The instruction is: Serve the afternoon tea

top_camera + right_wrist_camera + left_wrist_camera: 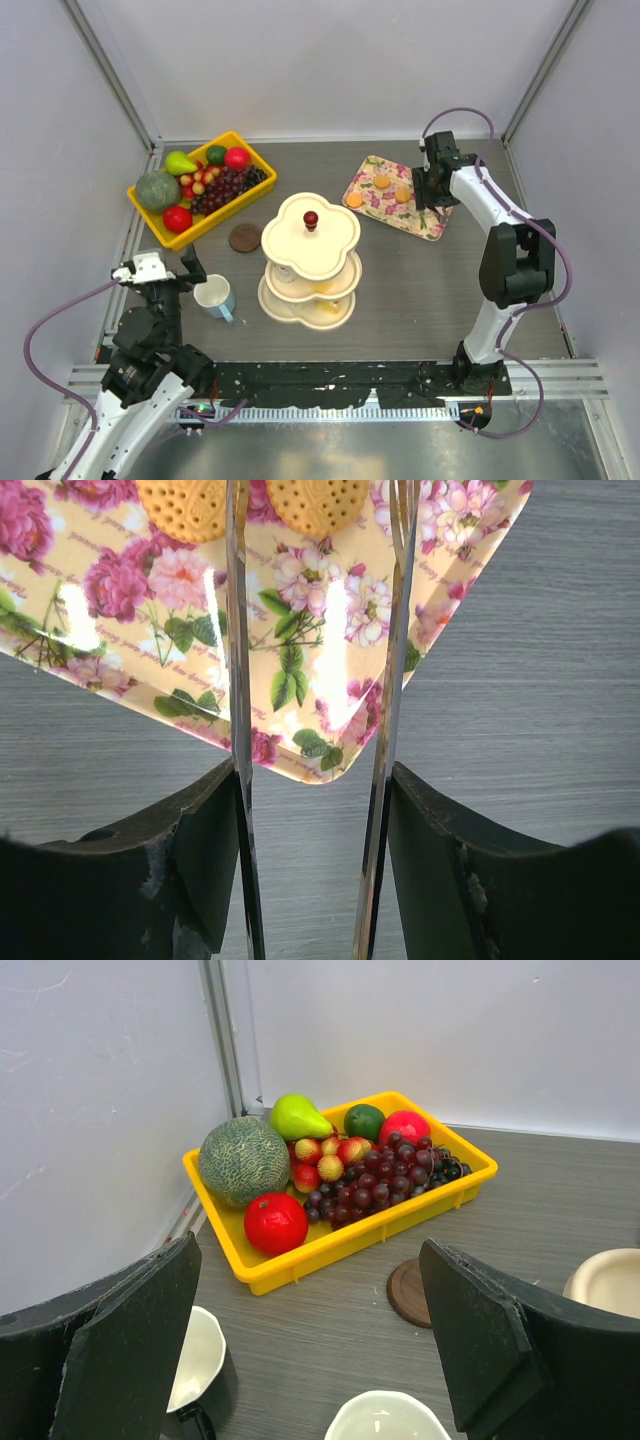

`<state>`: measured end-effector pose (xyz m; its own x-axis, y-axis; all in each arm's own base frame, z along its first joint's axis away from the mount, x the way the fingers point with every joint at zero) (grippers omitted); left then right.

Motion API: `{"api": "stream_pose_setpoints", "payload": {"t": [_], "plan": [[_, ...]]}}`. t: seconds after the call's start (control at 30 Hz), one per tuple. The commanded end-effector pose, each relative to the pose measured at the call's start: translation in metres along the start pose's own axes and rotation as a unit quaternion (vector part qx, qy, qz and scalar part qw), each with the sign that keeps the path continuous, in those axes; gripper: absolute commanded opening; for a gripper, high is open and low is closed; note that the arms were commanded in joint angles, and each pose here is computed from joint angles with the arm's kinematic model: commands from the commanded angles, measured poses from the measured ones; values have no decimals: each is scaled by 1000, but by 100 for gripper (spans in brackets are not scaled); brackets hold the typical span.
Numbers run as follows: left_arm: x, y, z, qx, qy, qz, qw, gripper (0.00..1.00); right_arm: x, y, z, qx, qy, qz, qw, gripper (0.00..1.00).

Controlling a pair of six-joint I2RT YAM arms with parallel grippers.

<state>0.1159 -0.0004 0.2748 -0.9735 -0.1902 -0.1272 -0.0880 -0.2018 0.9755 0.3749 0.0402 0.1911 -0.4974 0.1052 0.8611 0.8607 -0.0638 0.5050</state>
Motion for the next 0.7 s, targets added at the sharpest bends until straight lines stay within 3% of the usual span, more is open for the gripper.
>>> {"api": "stream_pose_setpoints", "payload": {"t": [0.0,0.37,0.67], "plan": [[-1,8,1,15,6,-12,1000,99,-1,17,1,4,-2,-27,1000,61],[-2,8,1,14,5,-11,1000,99,-13,-2,-3,16,-12,26,999,55],[-1,8,1,16,3,-13,1000,99,27,-8,-15,11,-34,-1,999,43]]}}
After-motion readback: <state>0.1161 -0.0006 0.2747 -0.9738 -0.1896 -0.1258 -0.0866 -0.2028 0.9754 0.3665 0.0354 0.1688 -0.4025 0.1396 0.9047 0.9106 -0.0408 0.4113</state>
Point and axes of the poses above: each gripper's point midway between its finger pads, its own x axis back along the fingers, its own z axis along the line the jaws close on, y = z × x, the point moved 9 cm from there along x, back along the fingers, and after that the axes turned 10 degrees about -x, right-handed, at the moved point
